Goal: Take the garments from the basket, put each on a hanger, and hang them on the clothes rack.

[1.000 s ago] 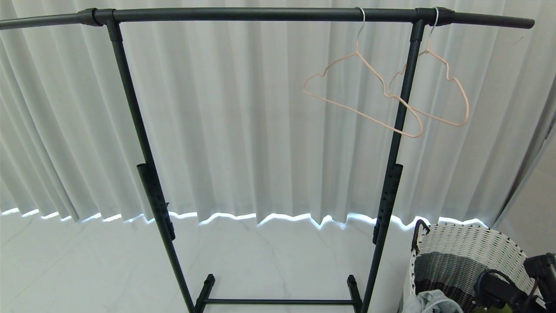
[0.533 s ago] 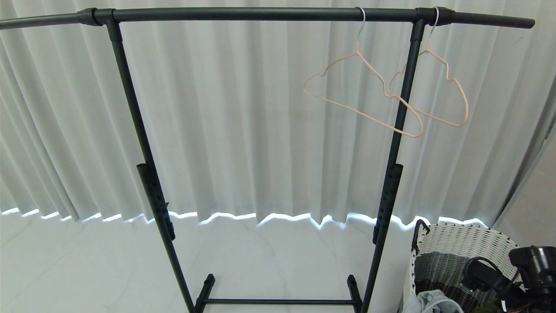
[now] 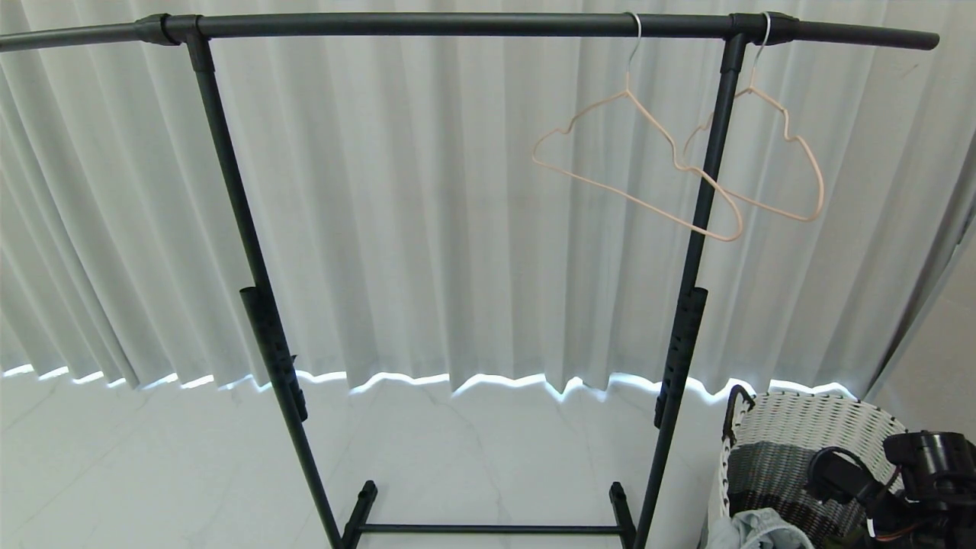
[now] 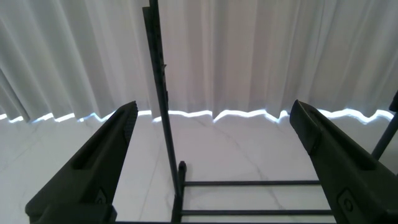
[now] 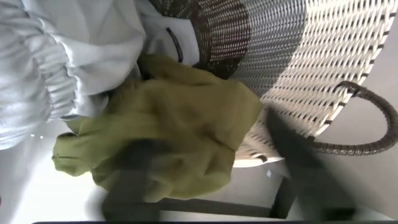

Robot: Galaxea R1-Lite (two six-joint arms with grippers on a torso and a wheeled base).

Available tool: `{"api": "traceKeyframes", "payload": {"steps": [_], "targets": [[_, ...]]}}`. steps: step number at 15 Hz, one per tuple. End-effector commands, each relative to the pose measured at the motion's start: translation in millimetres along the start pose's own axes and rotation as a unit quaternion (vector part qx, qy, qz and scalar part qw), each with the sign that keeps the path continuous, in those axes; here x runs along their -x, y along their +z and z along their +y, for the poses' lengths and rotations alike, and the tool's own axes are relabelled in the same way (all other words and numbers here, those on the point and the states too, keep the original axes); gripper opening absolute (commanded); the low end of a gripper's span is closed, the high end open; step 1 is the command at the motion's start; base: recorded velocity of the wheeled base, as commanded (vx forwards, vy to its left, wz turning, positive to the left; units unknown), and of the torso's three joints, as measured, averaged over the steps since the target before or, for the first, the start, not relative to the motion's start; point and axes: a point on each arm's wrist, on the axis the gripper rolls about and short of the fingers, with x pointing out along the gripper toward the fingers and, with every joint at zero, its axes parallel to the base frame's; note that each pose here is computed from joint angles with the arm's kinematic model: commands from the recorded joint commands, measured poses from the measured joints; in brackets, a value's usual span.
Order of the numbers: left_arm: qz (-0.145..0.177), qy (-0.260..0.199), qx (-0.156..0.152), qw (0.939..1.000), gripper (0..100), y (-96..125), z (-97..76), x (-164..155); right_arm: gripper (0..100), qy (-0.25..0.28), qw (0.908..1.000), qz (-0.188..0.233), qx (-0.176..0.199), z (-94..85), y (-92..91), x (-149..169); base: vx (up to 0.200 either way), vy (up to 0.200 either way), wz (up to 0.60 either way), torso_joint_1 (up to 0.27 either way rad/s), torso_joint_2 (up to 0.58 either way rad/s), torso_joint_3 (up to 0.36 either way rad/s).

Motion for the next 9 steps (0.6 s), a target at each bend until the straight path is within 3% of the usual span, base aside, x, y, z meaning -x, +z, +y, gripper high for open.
{"api": "traceKeyframes", "payload": {"steps": [1, 4, 6, 7, 9], "targets": [[0.0, 0.0, 0.0, 1.0, 100, 0.0, 0.0, 0.0, 0, -0.001, 1.0, -0.003, 0.0, -0.1, 0.4, 0.6, 0.0, 0.0, 0.0, 0.0, 0.0, 0.0], [0.0, 0.0, -0.001, 1.0, 100, 0.0, 0.0, 0.0, 0, -0.016, 0.9997, -0.017, -0.006, -2.4, -0.2, 10.4, 0.0, 0.0, 0.0, 0.0, 0.0, 0.0], [0.0, 0.0, -0.001, 1.0, 100, 0.0, 0.0, 0.0, 0, -0.074, 0.9967, -0.03, -0.017, -8.4, -3.0, 35.8, 0.0, 0.0, 0.0, 0.0, 0.0, 0.0], [0.0, 0.0, -0.001, 1.0, 100, 0.0, 0.0, 0.0, 0, -0.074, 0.9967, -0.03, -0.017, -8.4, -3.0, 35.8, 0.0, 0.0, 0.0, 0.0, 0.0, 0.0], [0.0, 0.0, 0.0, 1.0, 100, 0.0, 0.0, 0.0, 0, -0.124, 0.9896, -0.065, -0.032, -11.8, -10.5, 73.4, 0.0, 0.0, 0.0, 0.0, 0.0, 0.0]]}}
